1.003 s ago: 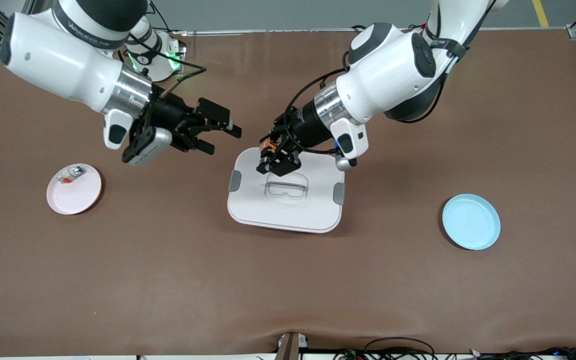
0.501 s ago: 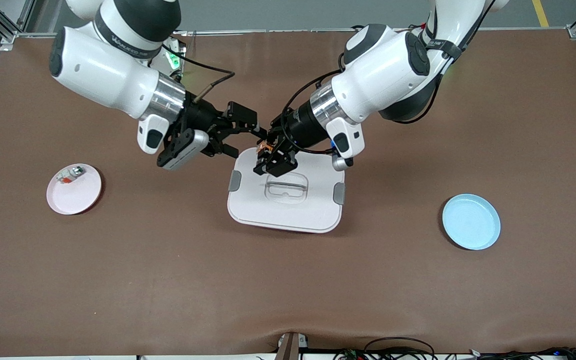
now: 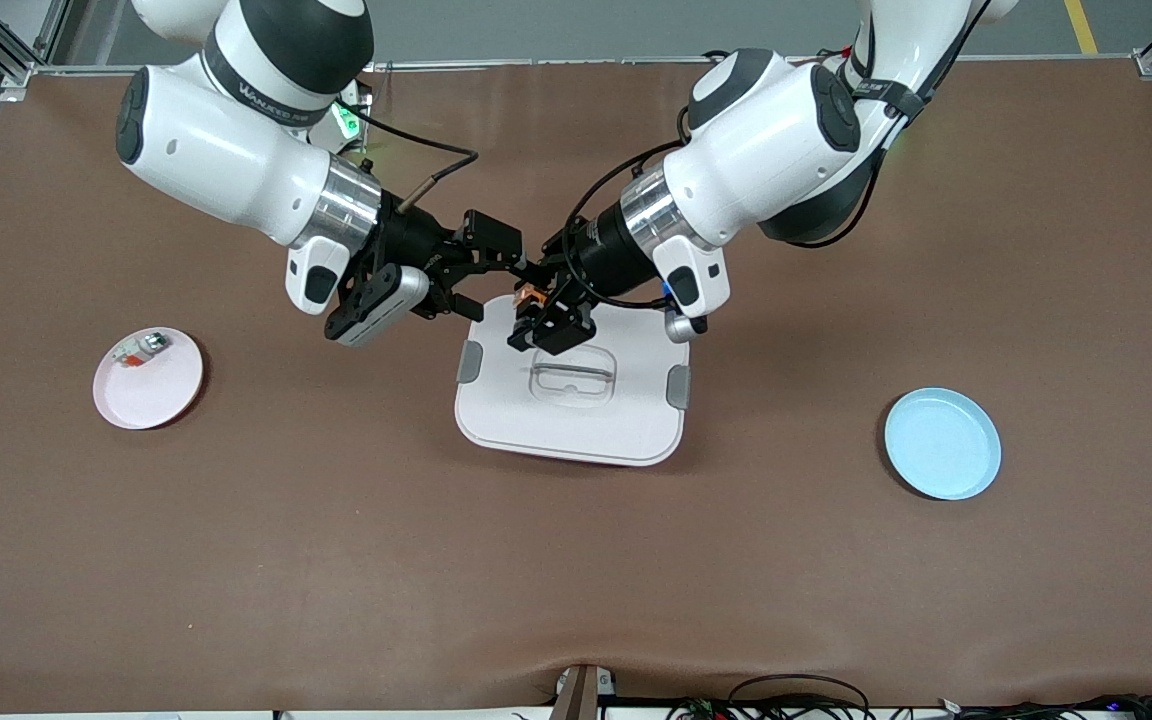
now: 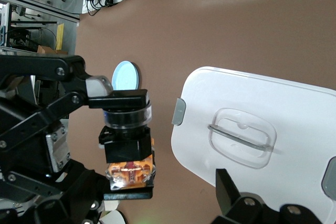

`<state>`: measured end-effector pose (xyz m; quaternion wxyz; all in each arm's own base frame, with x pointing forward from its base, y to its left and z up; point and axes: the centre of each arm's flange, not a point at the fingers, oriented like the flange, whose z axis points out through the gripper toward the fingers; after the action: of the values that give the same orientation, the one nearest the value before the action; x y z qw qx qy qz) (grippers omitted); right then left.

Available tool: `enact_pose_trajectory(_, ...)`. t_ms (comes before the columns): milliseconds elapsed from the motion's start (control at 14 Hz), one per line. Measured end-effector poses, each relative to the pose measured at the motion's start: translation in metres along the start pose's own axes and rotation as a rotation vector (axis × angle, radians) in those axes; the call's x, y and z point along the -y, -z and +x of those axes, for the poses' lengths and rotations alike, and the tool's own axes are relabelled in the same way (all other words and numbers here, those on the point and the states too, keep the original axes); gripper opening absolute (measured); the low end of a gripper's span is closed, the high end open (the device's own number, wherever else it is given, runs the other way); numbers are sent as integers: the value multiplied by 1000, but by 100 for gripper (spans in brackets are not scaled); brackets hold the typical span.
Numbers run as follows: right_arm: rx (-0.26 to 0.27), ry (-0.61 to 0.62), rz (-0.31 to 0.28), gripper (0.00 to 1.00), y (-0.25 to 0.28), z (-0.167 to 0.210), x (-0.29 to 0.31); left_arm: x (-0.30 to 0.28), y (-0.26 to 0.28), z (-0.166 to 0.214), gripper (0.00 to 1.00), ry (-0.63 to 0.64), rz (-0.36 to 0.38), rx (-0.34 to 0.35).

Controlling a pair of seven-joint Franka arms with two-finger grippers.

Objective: Transfer orange switch to right arm and place
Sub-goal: 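Grasp the orange switch with the right gripper beside the left gripper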

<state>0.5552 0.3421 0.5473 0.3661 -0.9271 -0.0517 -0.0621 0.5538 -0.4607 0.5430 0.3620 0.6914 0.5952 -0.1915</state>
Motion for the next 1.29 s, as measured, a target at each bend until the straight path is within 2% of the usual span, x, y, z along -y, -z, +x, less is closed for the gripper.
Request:
enact_pose_trajectory(1074, -5, 6, 4, 100, -13, 13, 0, -1, 1, -1, 72, -1, -8, 3)
enact_pose_trajectory(1218, -7, 8, 6, 95, -12, 14, 1, -1, 1, -1, 72, -1, -9, 3)
enact_pose_trajectory(1289, -8, 8, 8, 87, -12, 15, 1, -1, 1, -1, 72, -1, -9, 3)
